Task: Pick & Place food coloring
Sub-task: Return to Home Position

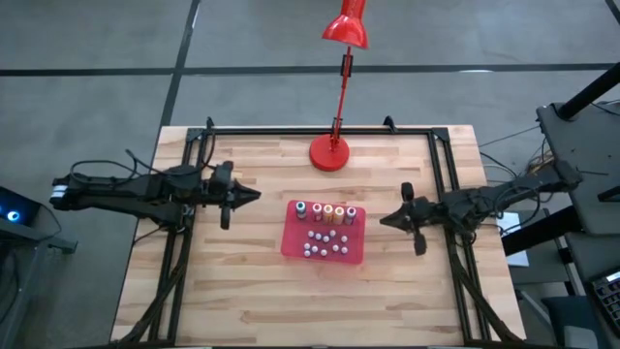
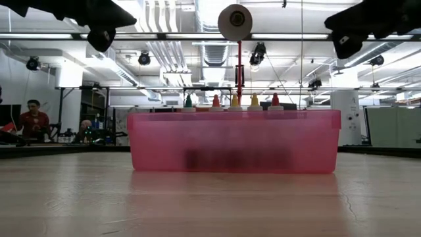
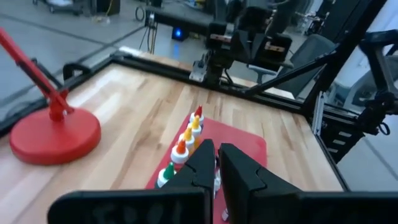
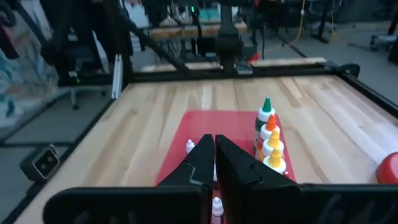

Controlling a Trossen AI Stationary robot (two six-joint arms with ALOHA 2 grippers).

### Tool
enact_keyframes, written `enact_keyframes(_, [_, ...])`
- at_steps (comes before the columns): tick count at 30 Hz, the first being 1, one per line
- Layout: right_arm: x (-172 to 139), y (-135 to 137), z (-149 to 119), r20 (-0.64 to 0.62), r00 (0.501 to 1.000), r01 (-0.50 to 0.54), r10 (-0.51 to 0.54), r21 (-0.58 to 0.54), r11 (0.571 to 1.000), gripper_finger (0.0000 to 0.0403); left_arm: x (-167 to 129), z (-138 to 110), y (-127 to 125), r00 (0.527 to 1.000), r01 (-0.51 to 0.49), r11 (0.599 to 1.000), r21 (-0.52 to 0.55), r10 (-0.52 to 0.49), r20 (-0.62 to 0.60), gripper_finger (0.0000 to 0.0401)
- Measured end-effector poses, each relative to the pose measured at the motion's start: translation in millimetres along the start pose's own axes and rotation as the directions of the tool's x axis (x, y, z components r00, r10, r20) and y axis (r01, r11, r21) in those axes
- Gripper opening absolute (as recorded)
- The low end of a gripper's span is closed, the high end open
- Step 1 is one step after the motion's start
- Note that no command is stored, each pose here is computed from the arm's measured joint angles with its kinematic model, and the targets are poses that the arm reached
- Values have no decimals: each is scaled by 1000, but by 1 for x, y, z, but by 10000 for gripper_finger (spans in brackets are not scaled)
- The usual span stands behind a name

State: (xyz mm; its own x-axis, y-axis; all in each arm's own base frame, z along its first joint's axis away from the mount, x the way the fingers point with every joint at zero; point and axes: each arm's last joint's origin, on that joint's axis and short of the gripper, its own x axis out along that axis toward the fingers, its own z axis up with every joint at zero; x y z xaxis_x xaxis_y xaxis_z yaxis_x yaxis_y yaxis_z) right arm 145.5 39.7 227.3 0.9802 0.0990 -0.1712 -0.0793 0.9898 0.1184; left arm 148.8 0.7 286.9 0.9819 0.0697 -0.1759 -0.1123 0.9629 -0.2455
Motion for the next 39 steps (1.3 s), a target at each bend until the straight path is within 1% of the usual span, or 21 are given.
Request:
enact_keyframes(3, [-10, -3, -5, 43, 999, -8, 7, 19, 1000, 8, -4, 2, 0, 1000, 5, 999, 37, -6, 20, 0])
enact_keyframes(7, [-18, -6, -14, 71, 997, -12, 10, 25, 1000, 9, -8, 3, 0, 1000, 6, 997, 78, -8, 29, 0])
enact_keyframes(12, [-23, -9, -24, 86, 996, -15, 12, 26, 1000, 9, -7, -1, 1, 1000, 5, 996, 88, -7, 25, 0])
enact_keyframes(16, [-24, -10, -31, 85, 996, -14, 12, 29, 999, 9, -4, -15, 4, 999, 6, 996, 87, -9, 31, 0])
enact_keyframes(21, [-25, -11, -35, 93, 996, -16, 14, 28, 999, 9, -1, -37, 10, 985, 32, 997, 77, -44, 166, 0])
enact_keyframes(23, [-25, -11, -38, 104, 994, -18, 15, 34, 999, 9, -2, -46, 13, 980, 40, 997, 59, -50, 190, 0])
enact_keyframes(27, [-25, -12, -46, 139, 990, -26, 19, 43, 999, 9, -2, -61, 17, 982, 44, 999, 25, -48, 180, 0])
enact_keyframes(34, [-27, -15, -57, 149, 989, -28, 21, 49, 998, 9, -2, -74, 20, 986, 39, 999, 30, -43, 161, 0])
enact_keyframes(39, [-29, -15, -57, 171, 985, -30, 24, 35, 999, 9, -2, -82, 23, 989, 35, 999, 27, -39, 145, 0])
